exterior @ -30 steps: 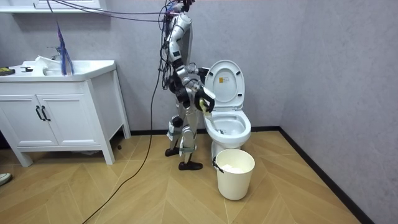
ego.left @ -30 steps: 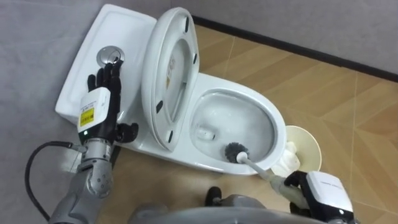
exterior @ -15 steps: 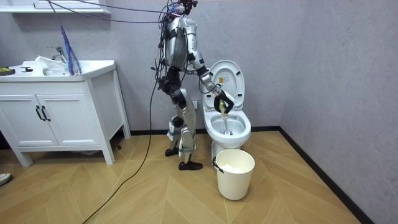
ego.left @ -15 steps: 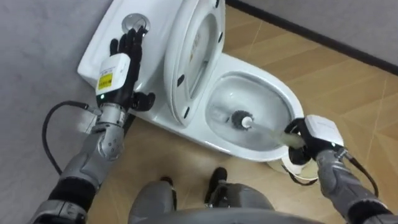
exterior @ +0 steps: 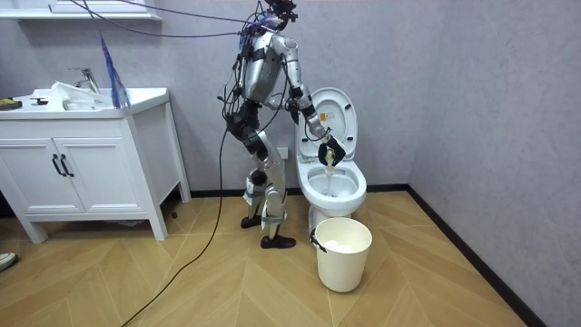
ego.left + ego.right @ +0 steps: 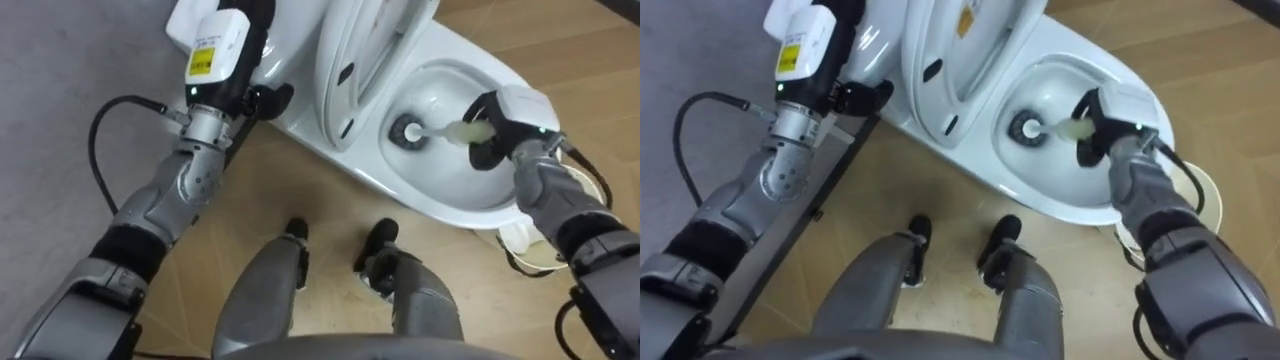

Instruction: Brush toilet

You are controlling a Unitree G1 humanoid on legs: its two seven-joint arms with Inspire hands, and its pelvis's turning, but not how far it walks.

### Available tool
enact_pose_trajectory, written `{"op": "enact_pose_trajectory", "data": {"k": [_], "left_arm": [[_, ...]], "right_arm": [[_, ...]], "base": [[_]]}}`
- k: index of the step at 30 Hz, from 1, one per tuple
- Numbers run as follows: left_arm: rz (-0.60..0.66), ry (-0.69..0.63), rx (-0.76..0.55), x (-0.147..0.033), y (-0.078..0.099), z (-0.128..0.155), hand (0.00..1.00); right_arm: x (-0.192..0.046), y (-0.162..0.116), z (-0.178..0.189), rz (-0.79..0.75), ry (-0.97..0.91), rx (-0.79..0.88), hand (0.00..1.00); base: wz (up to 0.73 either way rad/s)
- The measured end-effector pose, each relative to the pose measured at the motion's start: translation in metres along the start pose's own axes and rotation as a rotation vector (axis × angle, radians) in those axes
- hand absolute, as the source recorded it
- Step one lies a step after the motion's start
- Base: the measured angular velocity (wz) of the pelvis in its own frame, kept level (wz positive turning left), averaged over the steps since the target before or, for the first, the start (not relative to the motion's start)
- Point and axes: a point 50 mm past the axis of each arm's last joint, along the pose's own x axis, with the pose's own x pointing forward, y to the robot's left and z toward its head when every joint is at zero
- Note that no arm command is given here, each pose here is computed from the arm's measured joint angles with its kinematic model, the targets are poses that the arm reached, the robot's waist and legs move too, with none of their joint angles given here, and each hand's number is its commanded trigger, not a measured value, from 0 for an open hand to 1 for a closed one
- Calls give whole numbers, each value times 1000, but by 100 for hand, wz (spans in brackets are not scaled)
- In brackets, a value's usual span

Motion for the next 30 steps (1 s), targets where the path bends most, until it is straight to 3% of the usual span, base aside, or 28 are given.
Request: {"op": "enact_pose_trajectory", "data": {"k": [6, 15, 22, 30], "left_arm": [[64, -5, -3, -2, 3, 1, 0], [62, 55, 26, -7, 2, -7, 0], [28, 148, 36, -31, -12, -17, 0], [58, 243, 54, -51, -16, -25, 0]], "right_arm": [[5, -18, -11, -77, 119, 235, 100], [2, -8, -1, -5, 82, 243, 100], [-40, 34, 25, 105, -100, 245, 100], [-61, 31, 54, 158, -258, 311, 100]], "base": [[2], [0], [-5], [-9]]}}
